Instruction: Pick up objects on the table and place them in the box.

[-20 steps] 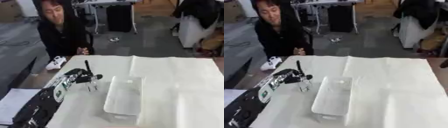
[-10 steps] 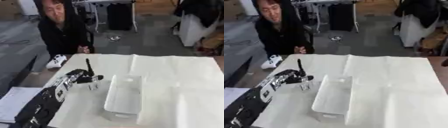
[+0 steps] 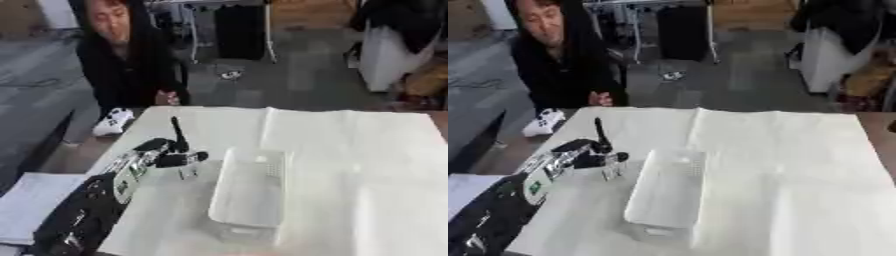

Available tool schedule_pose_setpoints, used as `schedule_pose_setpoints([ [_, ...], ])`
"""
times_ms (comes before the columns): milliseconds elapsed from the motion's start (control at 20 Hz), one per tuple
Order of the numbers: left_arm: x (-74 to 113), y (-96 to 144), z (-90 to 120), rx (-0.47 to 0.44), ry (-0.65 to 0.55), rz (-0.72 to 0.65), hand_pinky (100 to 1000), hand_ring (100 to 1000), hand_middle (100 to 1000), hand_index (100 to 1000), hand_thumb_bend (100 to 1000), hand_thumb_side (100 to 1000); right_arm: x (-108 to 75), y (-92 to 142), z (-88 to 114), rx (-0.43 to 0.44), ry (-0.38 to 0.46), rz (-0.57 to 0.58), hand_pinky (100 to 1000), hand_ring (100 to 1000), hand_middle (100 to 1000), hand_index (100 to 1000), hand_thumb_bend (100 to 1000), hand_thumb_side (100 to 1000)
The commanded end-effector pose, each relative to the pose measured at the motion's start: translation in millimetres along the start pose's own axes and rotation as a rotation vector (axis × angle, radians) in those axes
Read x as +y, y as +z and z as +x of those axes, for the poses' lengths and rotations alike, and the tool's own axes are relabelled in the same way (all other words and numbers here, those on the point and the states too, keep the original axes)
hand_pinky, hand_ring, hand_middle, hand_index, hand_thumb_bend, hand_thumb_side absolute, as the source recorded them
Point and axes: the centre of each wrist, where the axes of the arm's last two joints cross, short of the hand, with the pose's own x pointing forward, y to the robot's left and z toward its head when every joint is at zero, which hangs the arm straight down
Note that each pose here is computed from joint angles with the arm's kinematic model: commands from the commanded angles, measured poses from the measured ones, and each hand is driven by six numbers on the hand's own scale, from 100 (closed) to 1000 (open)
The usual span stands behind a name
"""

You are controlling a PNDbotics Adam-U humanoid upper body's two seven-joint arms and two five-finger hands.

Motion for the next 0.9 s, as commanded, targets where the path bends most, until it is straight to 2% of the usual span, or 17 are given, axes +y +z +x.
schedule_pose_setpoints([
  [50,15.1,-0.3,-1.4,0.010,-0.027,0.030,789,790,822,880,563,939,1.8,-4.8,5.9,-0.030,-0.011,0.005,375,386,479,914,428,1000],
  [650,13.5,-2.4,-3.1,0.026,-0.075,0.102,798,790,823,872,542,945,2.6,-5.4,6.4,-0.034,-0.016,0.004,376,387,479,914,427,1000],
  [900,12.7,-3.2,-4.7,0.024,-0.088,0.122,805,802,839,912,534,929,3.0,-5.7,6.6,-0.035,-0.017,0.004,376,387,479,914,427,1000],
])
